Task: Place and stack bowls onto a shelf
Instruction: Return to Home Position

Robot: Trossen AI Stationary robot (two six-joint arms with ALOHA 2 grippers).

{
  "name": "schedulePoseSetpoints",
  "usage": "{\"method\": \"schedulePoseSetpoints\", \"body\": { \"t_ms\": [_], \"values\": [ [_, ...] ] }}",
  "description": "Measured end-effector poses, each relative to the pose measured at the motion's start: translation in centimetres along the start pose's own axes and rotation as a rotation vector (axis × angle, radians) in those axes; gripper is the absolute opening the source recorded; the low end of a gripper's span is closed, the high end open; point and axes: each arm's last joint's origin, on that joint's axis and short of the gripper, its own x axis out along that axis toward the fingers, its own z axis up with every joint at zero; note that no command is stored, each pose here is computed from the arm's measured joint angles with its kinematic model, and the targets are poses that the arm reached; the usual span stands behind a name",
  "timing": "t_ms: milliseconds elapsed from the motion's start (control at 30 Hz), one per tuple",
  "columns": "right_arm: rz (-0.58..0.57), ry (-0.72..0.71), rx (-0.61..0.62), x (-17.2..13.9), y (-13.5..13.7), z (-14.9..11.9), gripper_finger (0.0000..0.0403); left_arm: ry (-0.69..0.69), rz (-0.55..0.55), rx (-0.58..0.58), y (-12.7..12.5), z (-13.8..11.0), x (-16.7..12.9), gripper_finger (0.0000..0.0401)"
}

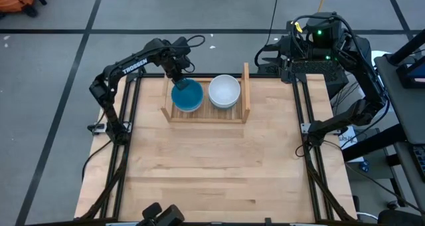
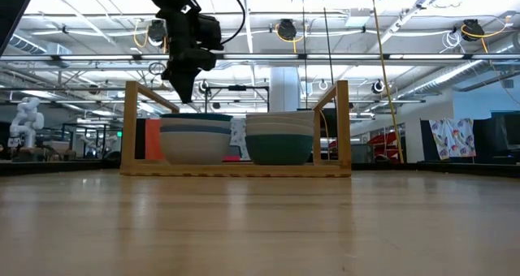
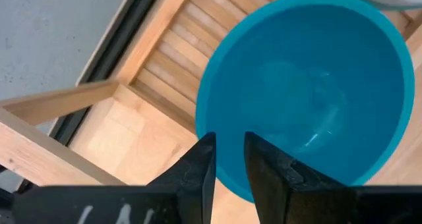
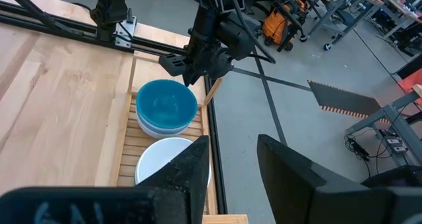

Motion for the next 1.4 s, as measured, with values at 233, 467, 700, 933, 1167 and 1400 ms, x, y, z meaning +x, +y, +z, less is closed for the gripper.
{"method": "schedulePoseSetpoints", "body": {
  "t_ms": [233, 467, 700, 933, 1167, 1400],
  "values": [
    [-0.012, -0.012, -0.111, -0.3, 0.0, 0.1, 0.0123, -0.017, -0.019, -0.003, -1.0, 0.0, -3.0, 0.0087],
    [-0.062, -0.081, -0.165, -2.1, 0.1, 0.5, 0.0123, -0.257, -0.024, 0.110, -3.8, 1.0, -10.4, 0.0087],
    [-0.088, -0.125, -0.133, -4.3, 0.6, 0.5, 0.0123, -0.547, -0.019, 0.260, -6.4, 0.7, -17.0, 0.0088],
    [-0.099, -0.164, -0.014, -6.1, 1.1, 0.4, 0.0123, -0.744, -0.013, 0.396, -8.4, -2.2, -21.1, 0.0088],
    [-0.108, -0.205, 0.091, -8.0, 1.6, 0.2, 0.0123, -0.866, -0.039, 0.415, -8.9, -6.6, -24.9, 0.0088],
    [-0.119, -0.255, 0.174, -10.3, 2.4, -0.2, 0.0123, -0.933, -0.089, 0.375, -8.9, -10.3, -27.2, 0.0088]
  ]
}}
